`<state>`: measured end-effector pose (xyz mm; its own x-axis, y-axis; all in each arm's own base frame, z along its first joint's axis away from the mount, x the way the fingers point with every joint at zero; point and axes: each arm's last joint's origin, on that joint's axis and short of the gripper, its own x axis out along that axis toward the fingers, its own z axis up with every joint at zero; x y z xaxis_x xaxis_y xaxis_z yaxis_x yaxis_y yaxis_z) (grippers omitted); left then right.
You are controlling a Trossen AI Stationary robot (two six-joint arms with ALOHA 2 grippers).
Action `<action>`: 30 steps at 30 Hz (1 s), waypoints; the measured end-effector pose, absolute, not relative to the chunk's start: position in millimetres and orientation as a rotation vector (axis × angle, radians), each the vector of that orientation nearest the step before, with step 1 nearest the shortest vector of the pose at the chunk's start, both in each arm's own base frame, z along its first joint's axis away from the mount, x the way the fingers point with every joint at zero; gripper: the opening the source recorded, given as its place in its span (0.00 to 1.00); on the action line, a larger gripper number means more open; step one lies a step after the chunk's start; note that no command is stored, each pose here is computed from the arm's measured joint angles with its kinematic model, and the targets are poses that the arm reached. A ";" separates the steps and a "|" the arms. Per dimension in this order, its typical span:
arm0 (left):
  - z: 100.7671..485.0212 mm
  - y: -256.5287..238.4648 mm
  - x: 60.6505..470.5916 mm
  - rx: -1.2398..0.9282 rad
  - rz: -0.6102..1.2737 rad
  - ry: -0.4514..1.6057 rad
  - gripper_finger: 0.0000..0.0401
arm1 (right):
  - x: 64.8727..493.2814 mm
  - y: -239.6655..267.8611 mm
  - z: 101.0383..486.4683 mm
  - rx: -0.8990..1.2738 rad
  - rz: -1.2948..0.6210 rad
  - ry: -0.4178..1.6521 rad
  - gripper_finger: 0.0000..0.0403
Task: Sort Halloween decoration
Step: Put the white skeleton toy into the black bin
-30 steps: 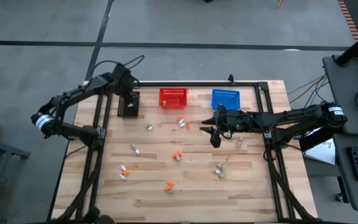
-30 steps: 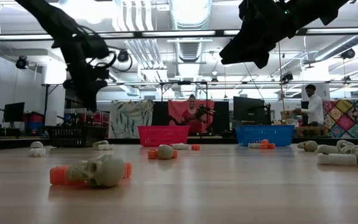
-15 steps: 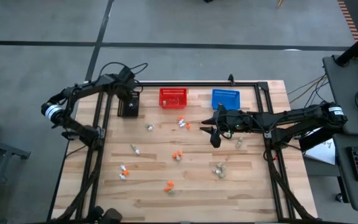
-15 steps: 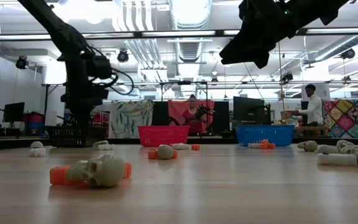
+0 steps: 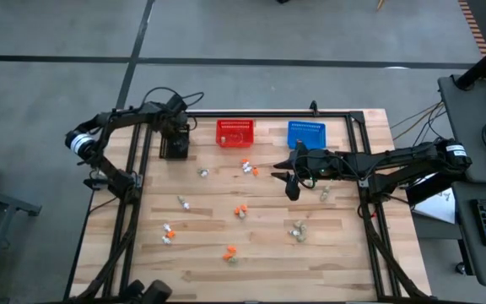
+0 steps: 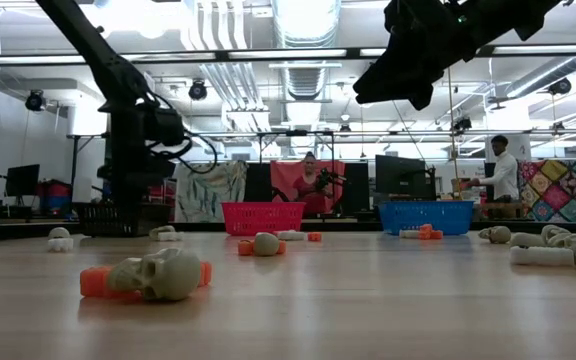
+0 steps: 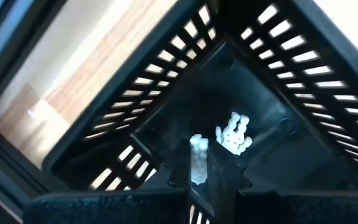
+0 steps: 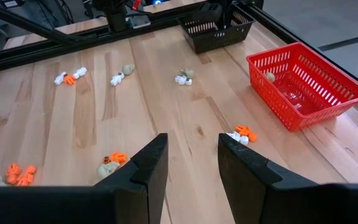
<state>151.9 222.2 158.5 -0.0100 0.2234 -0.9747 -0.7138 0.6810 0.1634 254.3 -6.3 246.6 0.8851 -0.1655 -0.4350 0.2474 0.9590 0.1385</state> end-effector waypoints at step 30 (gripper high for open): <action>160.3 219.0 155.9 -0.438 0.767 1.384 0.15 | 254.3 -6.3 246.6 0.193 -0.216 0.434 0.32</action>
<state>155.9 219.0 160.3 0.0051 0.2250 -0.9743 -0.7067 0.6902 0.1557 254.3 -6.3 246.6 0.8851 -0.1653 -0.4351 0.2471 0.9590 0.1385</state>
